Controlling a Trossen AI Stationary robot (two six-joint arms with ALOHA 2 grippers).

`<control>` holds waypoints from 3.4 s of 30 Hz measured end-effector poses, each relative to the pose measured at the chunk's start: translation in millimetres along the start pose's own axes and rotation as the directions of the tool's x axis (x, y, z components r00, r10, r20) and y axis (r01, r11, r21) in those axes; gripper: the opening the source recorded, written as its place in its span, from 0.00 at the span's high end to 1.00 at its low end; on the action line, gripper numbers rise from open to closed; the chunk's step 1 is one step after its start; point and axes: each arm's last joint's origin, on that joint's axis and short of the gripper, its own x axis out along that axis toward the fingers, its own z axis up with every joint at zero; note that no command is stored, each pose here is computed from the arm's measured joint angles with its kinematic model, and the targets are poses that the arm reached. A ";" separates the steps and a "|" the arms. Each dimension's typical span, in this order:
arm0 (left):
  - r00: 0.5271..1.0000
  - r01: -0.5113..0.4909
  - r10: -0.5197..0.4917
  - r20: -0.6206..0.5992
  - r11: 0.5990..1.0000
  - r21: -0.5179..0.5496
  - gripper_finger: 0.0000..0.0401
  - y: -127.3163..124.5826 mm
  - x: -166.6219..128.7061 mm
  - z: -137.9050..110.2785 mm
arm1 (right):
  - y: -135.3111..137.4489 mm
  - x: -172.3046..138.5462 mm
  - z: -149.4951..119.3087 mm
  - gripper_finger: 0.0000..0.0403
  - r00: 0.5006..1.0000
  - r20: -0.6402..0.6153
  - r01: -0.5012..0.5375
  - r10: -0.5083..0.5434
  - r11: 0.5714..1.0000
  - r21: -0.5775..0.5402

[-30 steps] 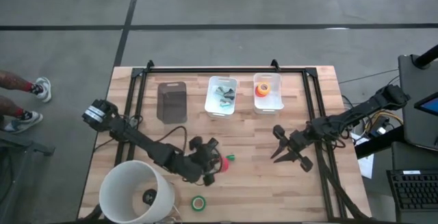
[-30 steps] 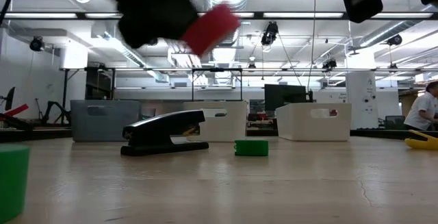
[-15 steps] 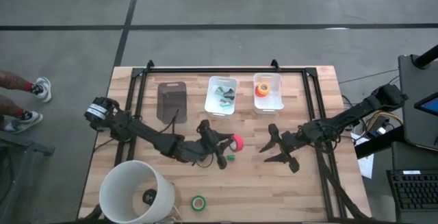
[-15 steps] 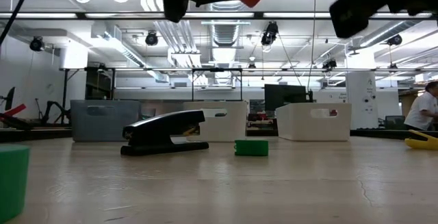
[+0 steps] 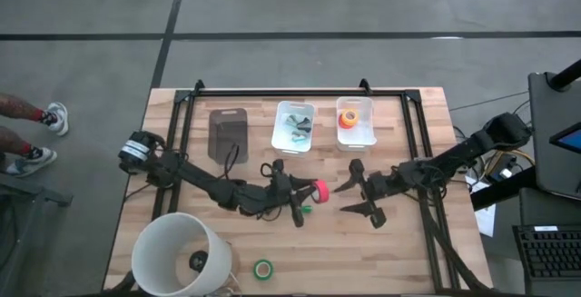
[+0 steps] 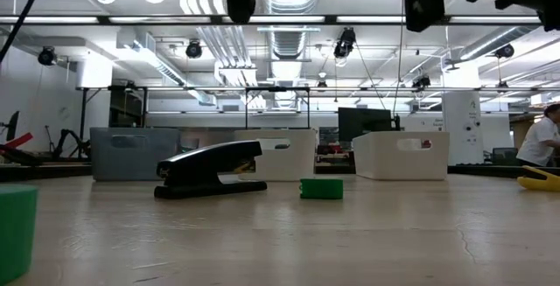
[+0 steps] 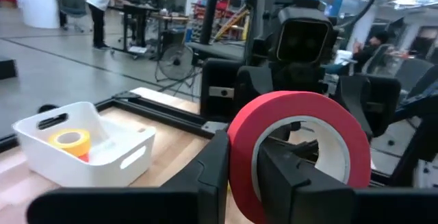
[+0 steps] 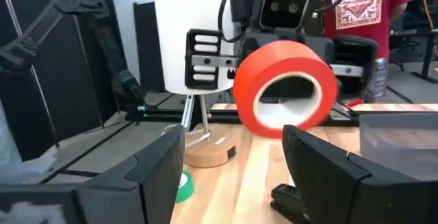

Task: Pick and place Stapler, Stapler remover, tape
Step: Put the red tape into the right white bin

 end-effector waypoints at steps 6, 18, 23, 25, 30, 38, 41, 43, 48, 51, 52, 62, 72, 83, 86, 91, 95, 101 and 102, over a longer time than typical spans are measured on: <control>1.000 0.008 -0.008 -0.003 1.000 0.000 0.85 -0.3 3.8 -4.9 | 1.9 19.0 5.7 0.37 1.000 0.004 0.001 -0.001 0.999 -0.038; 0.999 0.027 -0.028 0.027 0.999 0.039 0.85 -4.9 10.3 -2.1 | 4.2 37.3 9.3 0.43 1.000 0.001 -0.014 0.014 0.999 -0.048; 0.999 0.024 -0.025 0.035 0.999 0.045 0.84 -4.3 11.4 -0.6 | 4.0 37.7 7.5 0.51 1.000 -0.006 -0.013 0.012 0.998 -0.056; 0.999 0.020 -0.022 0.034 0.999 0.046 0.84 -3.3 12.2 -0.6 | 4.0 37.6 7.8 0.56 1.000 -0.004 -0.012 0.011 0.998 -0.060; 0.999 0.015 -0.017 0.036 0.999 0.045 0.79 -0.8 14.1 0.1 | 3.5 37.5 8.3 0.68 1.000 -0.002 -0.002 0.002 0.997 -0.079; 0.999 0.009 -0.011 0.035 0.999 0.048 0.69 0.1 14.3 1.1 | -0.2 37.2 9.3 0.86 1.000 -0.004 0.016 -0.017 0.996 -0.086; 1.000 0.000 -0.002 0.028 0.997 0.079 0.66 1.1 12.0 6.7 | -3.8 33.6 12.6 0.89 0.999 -0.029 0.029 -0.032 0.996 -0.083; 1.000 -0.008 0.006 0.022 0.994 0.111 0.64 2.0 10.2 10.7 | -5.6 29.4 16.5 0.90 0.998 -0.050 0.039 -0.044 0.996 -0.085; 1.000 -0.013 0.014 -0.004 0.991 0.131 0.63 3.0 8.7 11.4 | -8.9 13.2 28.9 0.86 0.984 -0.093 0.146 -0.153 0.986 -0.078; 1.000 -0.012 0.012 0.003 0.993 0.118 0.63 2.8 8.8 12.2 | -16.3 -0.6 34.1 0.85 0.944 -0.138 0.292 -0.298 0.954 -0.062; 1.000 -0.013 0.012 0.013 0.994 0.112 0.63 3.2 9.2 13.4 | -20.3 -5.6 35.1 0.85 0.922 -0.158 0.348 -0.352 0.936 -0.057; 0.974 -0.014 0.000 0.226 0.998 0.061 0.64 10.5 13.8 39.8 | -79.4 -41.0 57.6 0.86 0.586 -0.402 0.745 -0.704 0.663 -0.077; 0.970 0.031 -0.048 0.238 0.997 0.077 0.64 10.5 14.4 41.6 | -146.3 -48.4 65.6 0.85 0.384 -0.666 0.824 -0.640 0.563 -0.066; 0.969 0.057 -0.072 0.238 0.996 0.066 0.64 9.2 13.7 42.0 | -196.9 -42.6 29.1 0.86 0.229 -0.878 0.818 -0.419 0.572 -0.060; 0.969 0.058 -0.072 0.238 0.996 0.065 0.64 9.2 13.6 42.1 | -201.9 -38.9 20.3 0.87 0.194 -0.904 0.796 -0.382 0.599 -0.082; 0.969 0.058 -0.072 0.238 0.996 0.065 0.64 9.2 13.7 42.0 | -208.5 -34.0 18.2 0.86 0.150 -0.935 0.772 -0.320 0.629 -0.091; 0.969 0.058 -0.072 0.238 0.996 0.064 0.64 9.2 13.7 42.0 | -210.5 -29.3 16.4 0.86 0.153 -0.962 0.762 -0.226 0.647 -0.031; 0.968 0.061 -0.075 0.238 0.996 0.065 0.64 9.1 13.6 42.1 | -217.9 -23.1 13.4 0.85 0.134 -0.970 0.740 -0.202 0.672 -0.038; 0.968 0.065 -0.078 0.238 0.996 0.065 0.64 8.9 13.5 42.1 | -218.8 -22.1 13.2 0.84 0.132 -0.971 0.739 -0.200 0.672 -0.038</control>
